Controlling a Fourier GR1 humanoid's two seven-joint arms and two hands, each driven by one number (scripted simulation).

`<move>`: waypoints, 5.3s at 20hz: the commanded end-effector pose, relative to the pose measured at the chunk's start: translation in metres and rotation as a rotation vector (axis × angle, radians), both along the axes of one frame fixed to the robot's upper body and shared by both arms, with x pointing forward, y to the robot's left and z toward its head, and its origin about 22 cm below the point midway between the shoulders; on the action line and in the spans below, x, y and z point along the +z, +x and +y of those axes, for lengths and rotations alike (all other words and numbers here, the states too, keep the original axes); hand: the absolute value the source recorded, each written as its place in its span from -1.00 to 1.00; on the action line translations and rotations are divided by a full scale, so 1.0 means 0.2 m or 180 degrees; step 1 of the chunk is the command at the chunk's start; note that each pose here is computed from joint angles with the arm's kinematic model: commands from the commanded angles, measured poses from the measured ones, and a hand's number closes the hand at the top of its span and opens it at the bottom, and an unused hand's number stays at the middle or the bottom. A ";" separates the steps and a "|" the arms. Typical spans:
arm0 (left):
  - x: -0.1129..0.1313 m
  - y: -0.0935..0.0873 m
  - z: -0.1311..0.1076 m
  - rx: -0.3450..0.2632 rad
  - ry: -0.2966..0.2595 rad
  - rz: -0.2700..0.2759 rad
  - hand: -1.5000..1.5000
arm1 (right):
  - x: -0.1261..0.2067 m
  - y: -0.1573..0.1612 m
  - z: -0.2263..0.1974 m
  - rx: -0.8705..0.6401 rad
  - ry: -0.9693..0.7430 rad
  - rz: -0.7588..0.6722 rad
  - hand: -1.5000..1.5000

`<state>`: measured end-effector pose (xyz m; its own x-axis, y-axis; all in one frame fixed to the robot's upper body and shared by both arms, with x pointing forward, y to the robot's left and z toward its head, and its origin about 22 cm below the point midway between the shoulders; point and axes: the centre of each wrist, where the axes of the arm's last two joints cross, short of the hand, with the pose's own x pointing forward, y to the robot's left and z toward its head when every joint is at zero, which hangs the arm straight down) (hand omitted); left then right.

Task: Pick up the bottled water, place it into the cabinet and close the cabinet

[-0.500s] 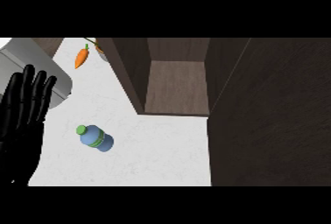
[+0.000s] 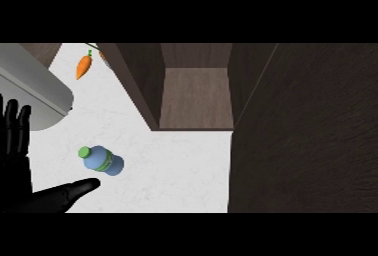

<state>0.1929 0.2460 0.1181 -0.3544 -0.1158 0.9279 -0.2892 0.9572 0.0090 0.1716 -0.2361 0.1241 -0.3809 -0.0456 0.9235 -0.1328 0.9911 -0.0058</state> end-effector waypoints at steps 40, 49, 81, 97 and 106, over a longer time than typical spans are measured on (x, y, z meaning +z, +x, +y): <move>-0.73 -0.06 0.08 0.1007 -0.0444 0.0888 -1.00 | 0.00 -0.61 -0.07 0.0185 0.0024 0.0386 -1.00; -1.05 -0.07 0.18 0.1195 -0.0445 0.0809 -1.00 | 0.09 -0.70 -0.05 0.0215 0.0018 0.0363 -1.00; -1.42 0.14 0.04 0.0222 -0.1379 0.0486 1.00 | -0.03 -0.72 -0.10 0.0255 0.0002 0.0424 -1.00; -1.31 0.22 -0.27 -0.1147 -0.1376 0.0556 1.00 | -0.02 -0.70 -0.05 0.0217 0.0096 0.0476 -1.00; -0.97 0.43 -0.47 -0.1259 -0.1226 0.0596 1.00 | -0.01 -0.73 -0.06 0.0199 0.0111 0.0439 -1.00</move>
